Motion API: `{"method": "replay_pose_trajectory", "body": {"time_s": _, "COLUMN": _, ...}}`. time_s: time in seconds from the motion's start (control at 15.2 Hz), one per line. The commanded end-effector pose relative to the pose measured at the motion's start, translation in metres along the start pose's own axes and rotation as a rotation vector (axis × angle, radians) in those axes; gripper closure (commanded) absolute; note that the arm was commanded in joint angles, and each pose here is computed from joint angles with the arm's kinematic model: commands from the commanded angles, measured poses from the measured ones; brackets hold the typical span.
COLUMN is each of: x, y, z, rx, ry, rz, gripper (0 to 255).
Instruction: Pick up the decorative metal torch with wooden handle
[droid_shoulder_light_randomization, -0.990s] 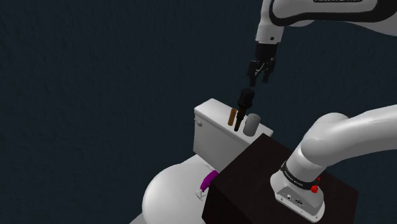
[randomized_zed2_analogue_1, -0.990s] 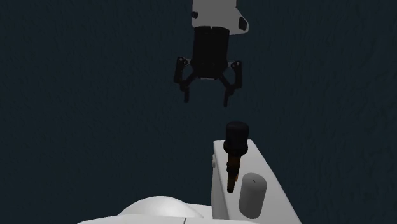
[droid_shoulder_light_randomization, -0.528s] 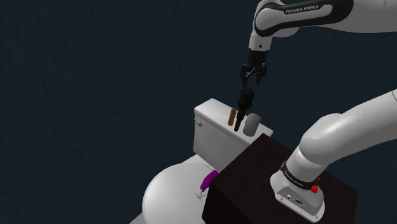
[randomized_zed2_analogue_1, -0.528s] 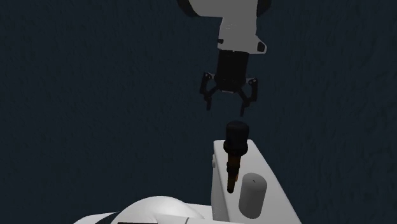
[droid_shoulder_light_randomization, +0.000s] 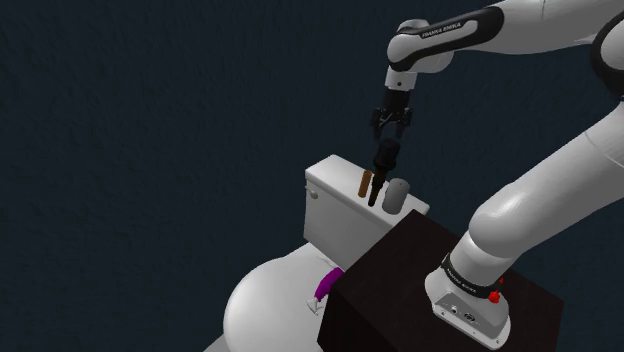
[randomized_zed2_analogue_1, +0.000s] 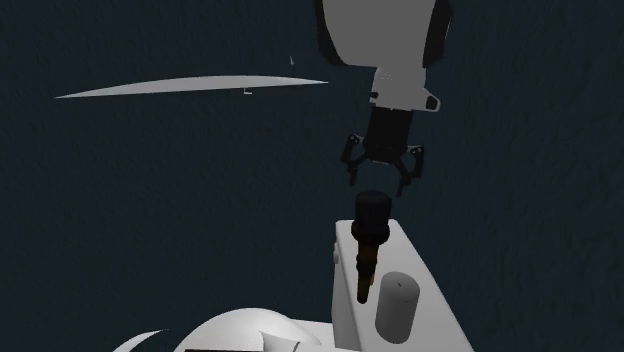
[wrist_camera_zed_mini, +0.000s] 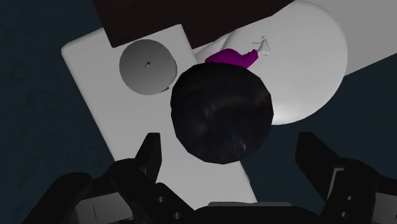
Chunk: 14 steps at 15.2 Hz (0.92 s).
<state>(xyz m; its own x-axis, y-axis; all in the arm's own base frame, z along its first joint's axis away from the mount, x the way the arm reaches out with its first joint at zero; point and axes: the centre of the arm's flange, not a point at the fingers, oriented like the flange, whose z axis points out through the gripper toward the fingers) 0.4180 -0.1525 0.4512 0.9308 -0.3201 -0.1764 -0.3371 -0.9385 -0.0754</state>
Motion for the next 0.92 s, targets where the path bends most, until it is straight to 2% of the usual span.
{"method": "replay_pose_trajectory", "body": {"time_s": 0.0, "x": 0.004, "y": 0.002, "z": 0.010, "rx": 0.001, "ry": 0.001, "rz": 0.003, "gripper": 0}}
{"method": "replay_pose_trajectory", "body": {"time_s": 0.26, "x": 0.008, "y": 0.004, "z": 0.033, "rx": 0.001, "ry": 0.001, "rz": 0.003, "gripper": 0}}
{"method": "replay_pose_trajectory", "body": {"time_s": 0.4, "x": 0.008, "y": 0.004, "z": 0.033, "rx": 0.001, "ry": 0.001, "rz": 0.003, "gripper": 0}}
{"method": "replay_pose_trajectory", "body": {"time_s": 0.46, "x": 0.008, "y": 0.003, "z": 0.034, "rx": 0.000, "ry": 0.001, "rz": 0.003, "gripper": 255}}
{"method": "replay_pose_trajectory", "body": {"time_s": 0.86, "x": 0.009, "y": 0.003, "z": 0.034, "rx": 0.000, "ry": 0.001, "rz": 0.003, "gripper": 255}}
